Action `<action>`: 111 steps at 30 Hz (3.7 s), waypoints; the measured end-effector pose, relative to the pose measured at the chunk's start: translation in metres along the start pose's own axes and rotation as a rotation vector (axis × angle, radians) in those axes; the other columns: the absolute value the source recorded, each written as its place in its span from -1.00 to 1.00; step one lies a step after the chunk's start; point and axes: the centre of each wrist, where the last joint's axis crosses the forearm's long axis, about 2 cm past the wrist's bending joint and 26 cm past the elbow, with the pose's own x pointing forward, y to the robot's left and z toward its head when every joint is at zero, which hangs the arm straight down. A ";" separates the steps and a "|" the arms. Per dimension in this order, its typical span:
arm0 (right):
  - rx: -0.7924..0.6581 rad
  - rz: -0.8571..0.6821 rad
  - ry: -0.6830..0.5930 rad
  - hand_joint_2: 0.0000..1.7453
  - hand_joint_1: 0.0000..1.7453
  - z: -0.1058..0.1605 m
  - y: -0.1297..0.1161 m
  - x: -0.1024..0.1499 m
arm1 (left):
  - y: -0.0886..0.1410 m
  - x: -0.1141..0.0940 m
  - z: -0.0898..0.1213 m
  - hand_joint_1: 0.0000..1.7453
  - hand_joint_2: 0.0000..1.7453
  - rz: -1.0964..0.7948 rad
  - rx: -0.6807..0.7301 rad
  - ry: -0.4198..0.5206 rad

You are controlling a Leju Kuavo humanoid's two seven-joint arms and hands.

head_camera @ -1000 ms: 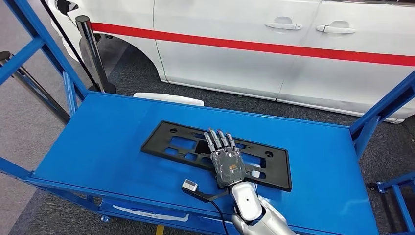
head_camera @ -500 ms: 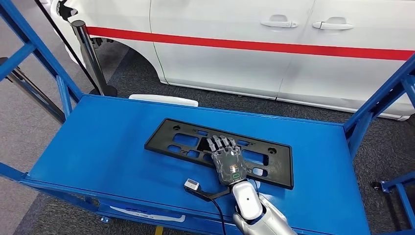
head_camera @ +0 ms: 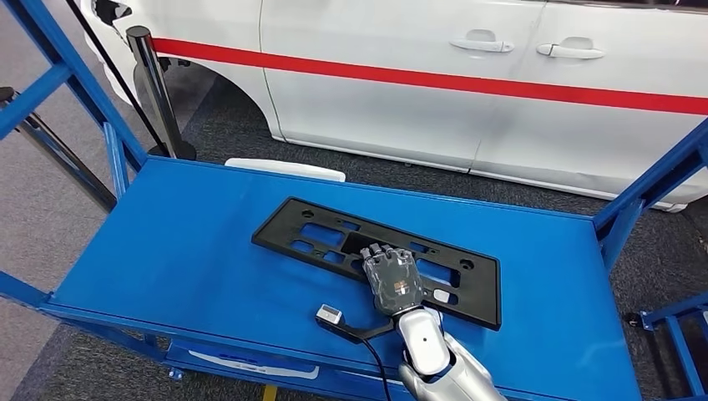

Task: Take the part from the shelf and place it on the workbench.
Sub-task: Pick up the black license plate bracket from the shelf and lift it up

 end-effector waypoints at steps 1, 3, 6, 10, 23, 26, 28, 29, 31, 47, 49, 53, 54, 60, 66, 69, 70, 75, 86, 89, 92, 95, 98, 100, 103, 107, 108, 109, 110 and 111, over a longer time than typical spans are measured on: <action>-0.001 -0.001 -0.001 1.00 1.00 0.000 0.000 0.000 | 0.000 0.000 0.000 -1.00 1.00 0.001 -0.001 -0.003; -0.003 -0.002 -0.006 1.00 1.00 -0.001 -0.001 0.000 | -0.001 0.000 0.000 -1.00 1.00 0.003 0.000 -0.004; -0.003 -0.005 -0.013 1.00 1.00 -0.002 -0.002 0.000 | -0.001 0.001 0.000 -1.00 1.00 0.010 0.016 0.012; -0.006 -0.010 -0.017 1.00 1.00 -0.004 -0.004 0.001 | 0.000 0.001 0.000 -1.00 1.00 0.017 0.028 0.045; -0.072 0.001 -0.033 1.00 1.00 0.000 -0.003 0.005 | 0.000 0.000 0.000 -1.00 1.00 0.041 0.023 0.112; -0.083 0.005 -0.038 1.00 1.00 0.002 -0.002 0.005 | 0.000 0.000 0.000 -1.00 1.00 0.043 0.017 0.110; -0.082 0.009 -0.040 1.00 1.00 0.004 -0.001 0.006 | 0.000 0.000 0.000 -1.00 1.00 0.043 0.016 0.111; -0.081 0.011 -0.041 1.00 1.00 0.005 0.000 0.006 | 0.000 0.000 0.000 -1.00 1.00 0.043 0.016 0.111; -0.080 0.014 -0.044 1.00 1.00 0.006 0.000 0.006 | 0.000 0.000 0.000 -1.00 1.00 0.044 0.014 0.111; -0.090 0.017 -0.049 1.00 1.00 0.005 -0.001 0.006 | -0.002 0.000 0.000 -1.00 1.00 0.043 0.000 0.109; -0.091 0.018 -0.048 1.00 1.00 0.005 -0.001 0.006 | -0.002 0.002 0.000 -1.00 1.00 0.042 -0.001 0.106; -0.089 0.016 -0.046 1.00 1.00 0.007 0.000 0.006 | -0.003 0.002 0.000 -1.00 1.00 0.043 -0.004 0.105; -0.087 0.016 -0.045 1.00 1.00 0.008 0.000 0.006 | -0.003 0.002 0.000 -1.00 1.00 0.043 -0.005 0.104; -0.081 0.018 -0.044 1.00 1.00 0.010 0.001 0.005 | -0.004 0.003 0.000 -1.00 1.00 0.042 -0.006 0.103; -0.091 0.016 -0.045 1.00 1.00 0.008 -0.001 0.005 | -0.006 0.003 0.000 -1.00 1.00 0.041 -0.011 0.103; -0.084 0.009 -0.041 1.00 1.00 0.009 0.000 0.006 | -0.006 0.001 0.001 -1.00 1.00 0.041 -0.012 0.106; -0.079 0.001 -0.042 1.00 1.00 0.009 0.000 0.006 | -0.006 0.001 0.001 -1.00 1.00 0.041 -0.012 0.107; -0.044 -0.076 -0.059 1.00 1.00 0.010 0.001 0.006 | -0.006 0.001 0.001 -1.00 1.00 0.040 -0.016 0.106; 0.130 -0.597 -0.131 1.00 1.00 0.019 0.003 0.016 | -0.007 0.004 0.000 -1.00 1.00 0.047 -0.027 0.090; 0.196 -0.781 -0.163 1.00 1.00 0.020 0.002 0.019 | -0.006 0.004 0.000 -1.00 1.00 0.045 -0.027 0.086; 0.265 -0.959 -0.201 1.00 1.00 0.022 0.003 0.023 | -0.006 0.004 0.000 -1.00 1.00 0.040 -0.028 0.082; 0.297 -1.076 -0.239 1.00 1.00 0.021 0.000 0.026 | -0.006 0.004 0.000 -1.00 1.00 0.033 -0.029 0.081; 0.364 -1.281 -0.296 1.00 1.00 0.022 0.000 0.028 | -0.007 0.005 0.000 -1.00 1.00 0.019 -0.029 0.081; 0.402 -1.403 -0.332 1.00 1.00 0.024 0.001 0.030 | -0.007 0.006 0.000 -1.00 1.00 0.013 -0.029 0.084; 0.423 -1.510 -0.368 1.00 1.00 0.026 0.001 0.031 | -0.007 0.008 0.000 -1.00 1.00 0.000 -0.030 0.084; 0.442 -1.632 -0.419 1.00 1.00 0.031 0.003 0.033 | -0.009 0.012 0.000 -1.00 1.00 -0.015 -0.034 0.080; 0.443 -1.660 -0.433 1.00 1.00 0.032 0.003 0.034 | -0.009 0.013 0.000 -1.00 1.00 -0.016 -0.035 0.079; 0.443 -1.681 -0.447 1.00 1.00 0.033 0.002 0.035 | -0.009 0.014 0.000 -1.00 1.00 -0.018 -0.035 0.077; 0.443 -1.695 -0.459 1.00 1.00 0.033 0.001 0.036 | -0.009 0.016 -0.001 -1.00 1.00 -0.019 -0.036 0.076; 0.442 -1.704 -0.469 1.00 1.00 0.034 0.000 0.037 | -0.010 0.017 -0.001 -1.00 1.00 -0.020 -0.036 0.074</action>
